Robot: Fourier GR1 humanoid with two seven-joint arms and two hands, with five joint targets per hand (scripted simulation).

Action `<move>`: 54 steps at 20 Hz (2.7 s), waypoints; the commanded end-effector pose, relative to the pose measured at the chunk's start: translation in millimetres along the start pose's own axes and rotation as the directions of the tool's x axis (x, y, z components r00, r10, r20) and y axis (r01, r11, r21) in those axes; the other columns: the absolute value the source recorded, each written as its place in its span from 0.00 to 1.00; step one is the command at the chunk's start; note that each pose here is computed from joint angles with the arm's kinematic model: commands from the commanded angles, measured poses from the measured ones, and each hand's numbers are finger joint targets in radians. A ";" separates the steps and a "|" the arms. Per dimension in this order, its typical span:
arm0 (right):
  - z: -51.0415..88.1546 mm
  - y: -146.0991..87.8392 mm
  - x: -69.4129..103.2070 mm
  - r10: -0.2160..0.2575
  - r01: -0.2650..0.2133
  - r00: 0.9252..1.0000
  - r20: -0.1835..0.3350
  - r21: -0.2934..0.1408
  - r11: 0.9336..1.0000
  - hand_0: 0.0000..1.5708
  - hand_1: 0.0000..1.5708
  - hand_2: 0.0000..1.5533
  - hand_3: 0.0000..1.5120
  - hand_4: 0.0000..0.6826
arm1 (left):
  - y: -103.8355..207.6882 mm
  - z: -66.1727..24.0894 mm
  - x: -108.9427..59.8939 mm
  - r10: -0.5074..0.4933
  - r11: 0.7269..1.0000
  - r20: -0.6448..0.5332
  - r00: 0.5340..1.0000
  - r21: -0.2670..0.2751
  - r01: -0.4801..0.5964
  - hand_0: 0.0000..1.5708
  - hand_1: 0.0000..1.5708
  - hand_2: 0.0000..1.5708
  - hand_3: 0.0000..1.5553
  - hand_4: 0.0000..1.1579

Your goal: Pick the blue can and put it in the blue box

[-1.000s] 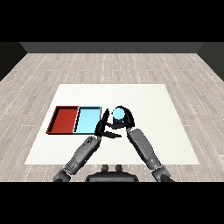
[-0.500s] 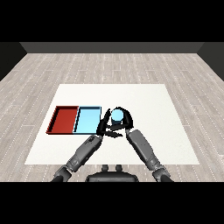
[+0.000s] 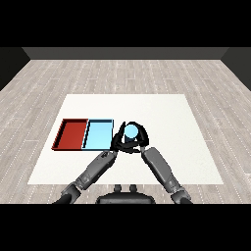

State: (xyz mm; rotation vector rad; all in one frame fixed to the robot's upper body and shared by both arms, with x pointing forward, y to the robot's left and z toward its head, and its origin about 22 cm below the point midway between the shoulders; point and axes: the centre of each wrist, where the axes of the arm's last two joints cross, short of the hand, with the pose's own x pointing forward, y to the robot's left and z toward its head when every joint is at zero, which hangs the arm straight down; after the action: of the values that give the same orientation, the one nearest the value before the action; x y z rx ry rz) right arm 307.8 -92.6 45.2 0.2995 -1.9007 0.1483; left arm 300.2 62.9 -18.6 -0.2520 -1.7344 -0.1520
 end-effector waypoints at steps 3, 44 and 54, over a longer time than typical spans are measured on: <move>-9.1 19.6 -0.3 0.009 -0.009 1.000 -0.011 0.011 1.000 0.92 0.92 0.94 0.91 0.78 | 1.0 -16.8 16.4 0.011 1.000 0.005 1.000 0.002 -0.011 0.00 0.00 0.00 0.00 0.00; -6.5 20.2 -9.4 0.083 -0.083 0.996 -0.020 0.025 0.996 0.00 0.00 0.00 0.00 0.00 | -5.7 -19.0 14.9 -0.116 0.979 -0.032 0.993 0.163 0.120 1.00 1.00 1.00 0.95 0.99; -18.7 -9.6 29.5 -0.017 0.019 0.999 0.028 -0.090 0.996 0.00 0.00 0.00 0.00 0.00 | 2.3 -13.1 -2.1 -0.121 0.969 -0.047 0.992 0.211 0.128 1.00 1.00 1.00 0.96 0.99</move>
State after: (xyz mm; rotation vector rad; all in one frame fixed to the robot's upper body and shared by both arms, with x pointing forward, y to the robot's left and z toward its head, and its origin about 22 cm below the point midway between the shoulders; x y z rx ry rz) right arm 319.1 -90.9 56.2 0.2219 -1.9188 0.1387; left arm 313.7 60.4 -15.1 0.0208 -1.7129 -0.0883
